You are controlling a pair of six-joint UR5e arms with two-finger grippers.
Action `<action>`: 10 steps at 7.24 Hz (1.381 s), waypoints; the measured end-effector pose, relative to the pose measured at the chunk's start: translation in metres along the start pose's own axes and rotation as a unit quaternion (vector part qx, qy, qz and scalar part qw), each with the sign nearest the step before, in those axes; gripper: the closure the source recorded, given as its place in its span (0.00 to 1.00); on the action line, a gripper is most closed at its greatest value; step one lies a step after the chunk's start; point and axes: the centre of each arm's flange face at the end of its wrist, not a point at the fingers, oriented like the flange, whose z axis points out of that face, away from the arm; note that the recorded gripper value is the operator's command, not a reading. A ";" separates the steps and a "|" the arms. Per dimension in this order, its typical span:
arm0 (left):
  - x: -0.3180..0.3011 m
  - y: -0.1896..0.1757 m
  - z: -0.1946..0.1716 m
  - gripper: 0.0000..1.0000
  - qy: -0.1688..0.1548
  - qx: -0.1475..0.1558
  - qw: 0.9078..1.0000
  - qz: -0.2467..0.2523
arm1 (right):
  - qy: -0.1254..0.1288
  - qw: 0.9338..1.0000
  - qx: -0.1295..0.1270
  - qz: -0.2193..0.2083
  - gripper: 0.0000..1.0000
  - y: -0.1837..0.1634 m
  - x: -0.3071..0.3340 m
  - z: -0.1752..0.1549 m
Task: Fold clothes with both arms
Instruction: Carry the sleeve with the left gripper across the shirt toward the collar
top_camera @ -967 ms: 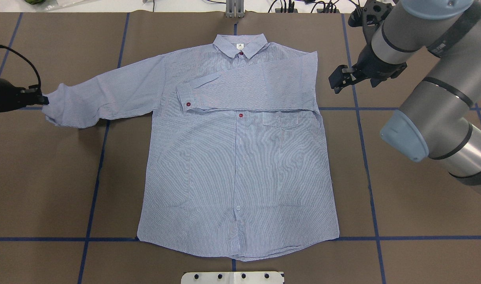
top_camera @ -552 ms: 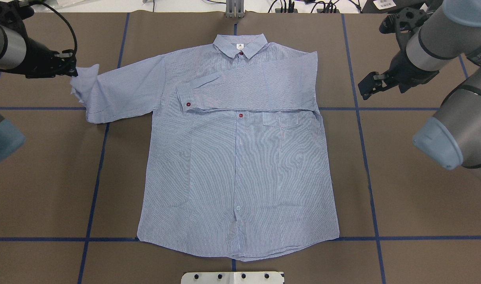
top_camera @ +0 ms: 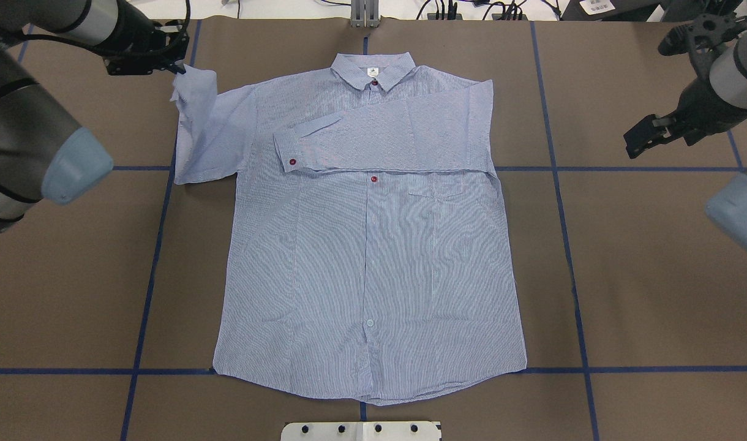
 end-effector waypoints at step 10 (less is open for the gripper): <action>0.210 0.030 -0.004 1.00 0.093 -0.040 0.986 -0.130 | 0.001 1.000 -0.011 0.008 0.00 0.007 0.049 0.002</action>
